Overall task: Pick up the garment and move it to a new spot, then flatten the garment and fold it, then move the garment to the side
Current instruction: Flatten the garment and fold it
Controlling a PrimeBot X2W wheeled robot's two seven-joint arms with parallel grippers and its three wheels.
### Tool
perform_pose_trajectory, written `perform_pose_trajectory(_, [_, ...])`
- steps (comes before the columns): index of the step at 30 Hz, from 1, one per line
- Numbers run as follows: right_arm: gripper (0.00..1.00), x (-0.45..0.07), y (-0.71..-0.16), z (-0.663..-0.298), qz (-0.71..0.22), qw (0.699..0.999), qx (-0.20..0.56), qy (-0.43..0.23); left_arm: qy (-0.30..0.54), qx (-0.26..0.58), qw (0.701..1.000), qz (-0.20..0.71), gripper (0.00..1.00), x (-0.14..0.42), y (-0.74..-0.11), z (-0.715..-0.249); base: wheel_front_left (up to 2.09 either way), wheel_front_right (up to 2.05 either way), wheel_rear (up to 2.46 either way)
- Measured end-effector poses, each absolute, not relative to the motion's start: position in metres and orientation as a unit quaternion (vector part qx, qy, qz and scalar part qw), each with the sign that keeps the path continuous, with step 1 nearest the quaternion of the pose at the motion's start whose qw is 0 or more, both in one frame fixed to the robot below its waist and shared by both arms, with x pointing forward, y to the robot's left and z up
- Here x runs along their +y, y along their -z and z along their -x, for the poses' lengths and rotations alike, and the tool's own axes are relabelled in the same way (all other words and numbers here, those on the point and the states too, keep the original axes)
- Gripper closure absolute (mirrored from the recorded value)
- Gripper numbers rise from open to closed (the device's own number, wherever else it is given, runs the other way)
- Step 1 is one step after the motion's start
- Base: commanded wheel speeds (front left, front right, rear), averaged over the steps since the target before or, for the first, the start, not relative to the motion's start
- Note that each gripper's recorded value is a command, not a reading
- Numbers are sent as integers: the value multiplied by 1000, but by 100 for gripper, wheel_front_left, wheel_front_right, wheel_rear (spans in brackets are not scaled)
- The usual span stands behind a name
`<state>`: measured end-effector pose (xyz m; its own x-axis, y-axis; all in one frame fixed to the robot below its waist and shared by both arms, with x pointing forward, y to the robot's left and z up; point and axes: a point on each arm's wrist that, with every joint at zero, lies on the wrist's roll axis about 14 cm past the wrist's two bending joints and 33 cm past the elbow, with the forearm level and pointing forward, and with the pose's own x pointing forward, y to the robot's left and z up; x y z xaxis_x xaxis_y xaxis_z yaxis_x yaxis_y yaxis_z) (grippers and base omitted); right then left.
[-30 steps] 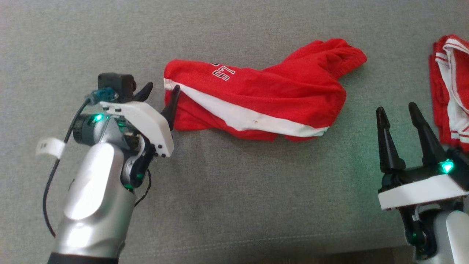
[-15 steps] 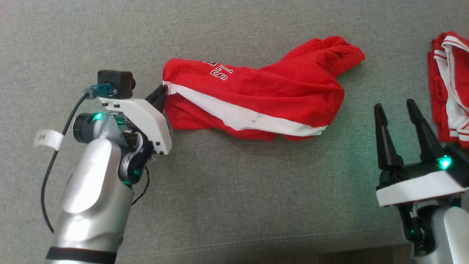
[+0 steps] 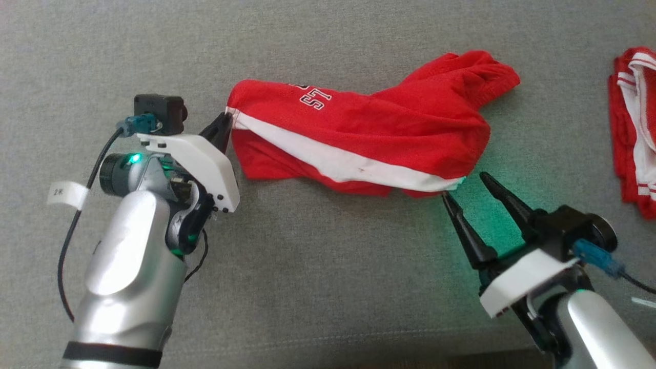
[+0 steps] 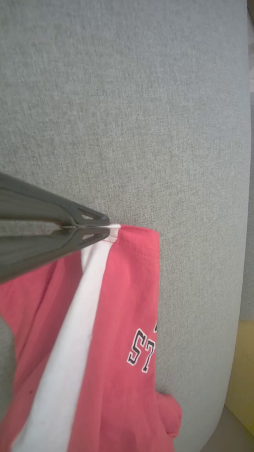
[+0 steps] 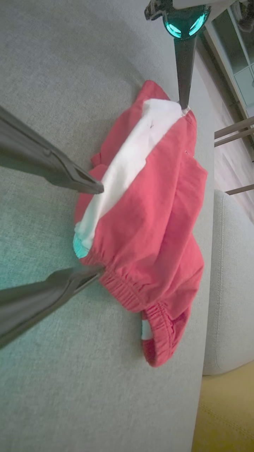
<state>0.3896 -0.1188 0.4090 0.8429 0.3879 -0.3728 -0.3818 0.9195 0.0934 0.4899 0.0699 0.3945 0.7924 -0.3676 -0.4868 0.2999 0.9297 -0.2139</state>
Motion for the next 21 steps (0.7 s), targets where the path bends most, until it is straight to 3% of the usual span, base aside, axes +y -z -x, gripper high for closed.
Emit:
perform_pose_trajectory(10, [0,-109,-389,-393,11,948,223,-225,174,260,948,62,100,72,-394,-492,0,0,0])
perform_pose_trajectory(11, [30,-109,-387,-393,12,948,226,-225,174,257,948,63,100,72,-395,-493,0,0,0])
perform_pose_trajectory(12, [75,-109,-387,-395,14,948,226,-225,174,254,949,64,100,72,-396,-493,0,0,0])
perform_pose_trajectory(13, [100,-110,-387,-396,15,948,225,-223,174,250,950,64,100,72,-397,-494,0,0,0])
perform_pose_trajectory(21, [100,-122,-397,-409,12,958,201,-203,173,208,960,70,100,72,-414,-500,0,0,0])
